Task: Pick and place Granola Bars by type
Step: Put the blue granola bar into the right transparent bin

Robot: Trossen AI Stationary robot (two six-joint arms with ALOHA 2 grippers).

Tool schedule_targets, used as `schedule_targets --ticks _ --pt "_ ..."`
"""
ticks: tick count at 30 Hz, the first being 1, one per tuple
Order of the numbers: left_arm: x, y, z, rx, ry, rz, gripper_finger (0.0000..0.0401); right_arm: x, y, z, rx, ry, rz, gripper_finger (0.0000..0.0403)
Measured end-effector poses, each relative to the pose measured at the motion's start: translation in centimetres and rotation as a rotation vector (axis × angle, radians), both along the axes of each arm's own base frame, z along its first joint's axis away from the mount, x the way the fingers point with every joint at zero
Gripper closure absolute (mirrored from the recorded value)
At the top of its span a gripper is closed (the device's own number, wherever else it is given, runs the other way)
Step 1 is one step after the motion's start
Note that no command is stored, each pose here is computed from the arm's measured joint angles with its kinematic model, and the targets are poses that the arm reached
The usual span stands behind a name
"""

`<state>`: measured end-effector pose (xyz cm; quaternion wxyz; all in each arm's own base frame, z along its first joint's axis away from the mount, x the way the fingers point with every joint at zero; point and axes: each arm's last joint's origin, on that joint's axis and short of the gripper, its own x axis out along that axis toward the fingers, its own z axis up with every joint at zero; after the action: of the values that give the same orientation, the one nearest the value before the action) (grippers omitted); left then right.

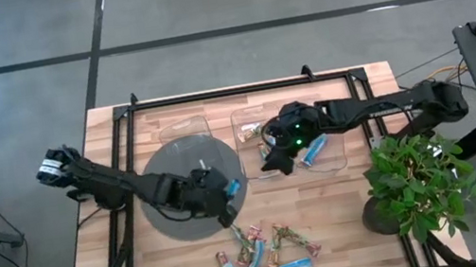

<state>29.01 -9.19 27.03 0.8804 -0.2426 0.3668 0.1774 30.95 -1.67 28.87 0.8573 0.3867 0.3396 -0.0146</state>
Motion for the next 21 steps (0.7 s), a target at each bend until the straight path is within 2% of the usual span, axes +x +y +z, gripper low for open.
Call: schedule_targets --ticks 3,9,15,21 --pt "0.6 0.5 0.3 0.016 -0.045 -0.012 0.0379 1.0 -0.2 0.0 -0.009 0.006 -0.052 0.0165" --pt "1.9 1.2 0.8 0.067 -0.112 -0.012 0.0378 3.6 -0.2 -0.4 0.008 0.028 -0.05 0.0165" --pt "2.2 1.7 0.5 0.082 -0.092 -0.004 0.0378 5.7 -0.3 -0.1 0.012 0.039 -0.025 0.0165" --pt "2.0 1.8 0.2 0.092 -0.063 -0.002 0.0378 6.1 -0.2 -0.3 0.025 0.077 0.011 0.0165"
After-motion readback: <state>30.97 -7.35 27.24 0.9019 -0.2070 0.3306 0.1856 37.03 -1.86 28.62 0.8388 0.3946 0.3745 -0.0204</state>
